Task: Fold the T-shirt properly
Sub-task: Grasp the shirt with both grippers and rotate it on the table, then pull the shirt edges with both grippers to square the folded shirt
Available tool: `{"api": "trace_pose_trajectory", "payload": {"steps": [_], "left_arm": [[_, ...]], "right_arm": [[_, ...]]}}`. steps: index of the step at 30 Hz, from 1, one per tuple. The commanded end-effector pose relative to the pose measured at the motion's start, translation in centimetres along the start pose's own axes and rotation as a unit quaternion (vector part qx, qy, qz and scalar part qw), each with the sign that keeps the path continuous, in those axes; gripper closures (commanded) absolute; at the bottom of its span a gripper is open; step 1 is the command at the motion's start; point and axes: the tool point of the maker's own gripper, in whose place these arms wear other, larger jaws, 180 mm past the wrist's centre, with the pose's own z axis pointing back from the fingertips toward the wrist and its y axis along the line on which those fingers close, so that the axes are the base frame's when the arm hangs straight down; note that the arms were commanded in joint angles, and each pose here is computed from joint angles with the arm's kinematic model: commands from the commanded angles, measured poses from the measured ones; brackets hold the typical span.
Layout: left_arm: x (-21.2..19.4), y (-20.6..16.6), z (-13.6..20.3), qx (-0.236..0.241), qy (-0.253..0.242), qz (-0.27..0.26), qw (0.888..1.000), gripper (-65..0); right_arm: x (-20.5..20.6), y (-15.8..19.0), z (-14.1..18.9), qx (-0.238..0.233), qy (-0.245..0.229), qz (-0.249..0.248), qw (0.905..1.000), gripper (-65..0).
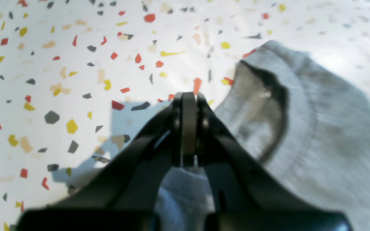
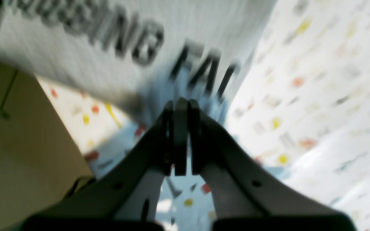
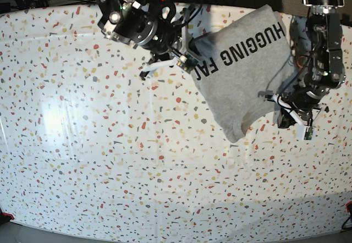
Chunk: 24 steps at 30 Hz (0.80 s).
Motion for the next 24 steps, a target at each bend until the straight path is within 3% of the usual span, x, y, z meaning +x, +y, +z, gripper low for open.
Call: {"api": "trace_pose_trajectory", "payload": {"steps": [1,8,12,15,19,24], "left_arm": [[1.9,0.6,0.8,-0.001,-0.021,-0.011,1.0,0.0],[-1.9,6.1,5.5,0.075,0.034,0.031,0.996,0.0],[-6.7,6.3,8.2,0.084,0.084,0.052,0.992,0.0],[-9.6,4.8,9.5,0.063,0.097,0.09,0.989,0.0],[-12.4,3.6,10.6,0.068,0.098,0.105,0.987,0.0],[-13.0,2.0,10.1,0.077,0.081,0.115,0.987,0.0]], "right_arm": [[1.5,-0.7,0.5,-0.011,-0.026,0.004,0.9996,0.0],[1.4,-6.2,2.0,-0.095,-0.034,-0.026,0.9945,0.0],[1.4,-9.0,3.1,-0.134,-0.04,-0.037,0.9894,0.0],[1.4,-9.6,3.0,-0.135,-0.052,-0.047,0.9883,0.0],[-0.8,-9.7,1.4,-0.123,-0.027,-0.067,0.9898,0.0],[-2.6,-9.2,-0.8,-0.106,-0.017,-0.099,0.9893,0.0]]}}
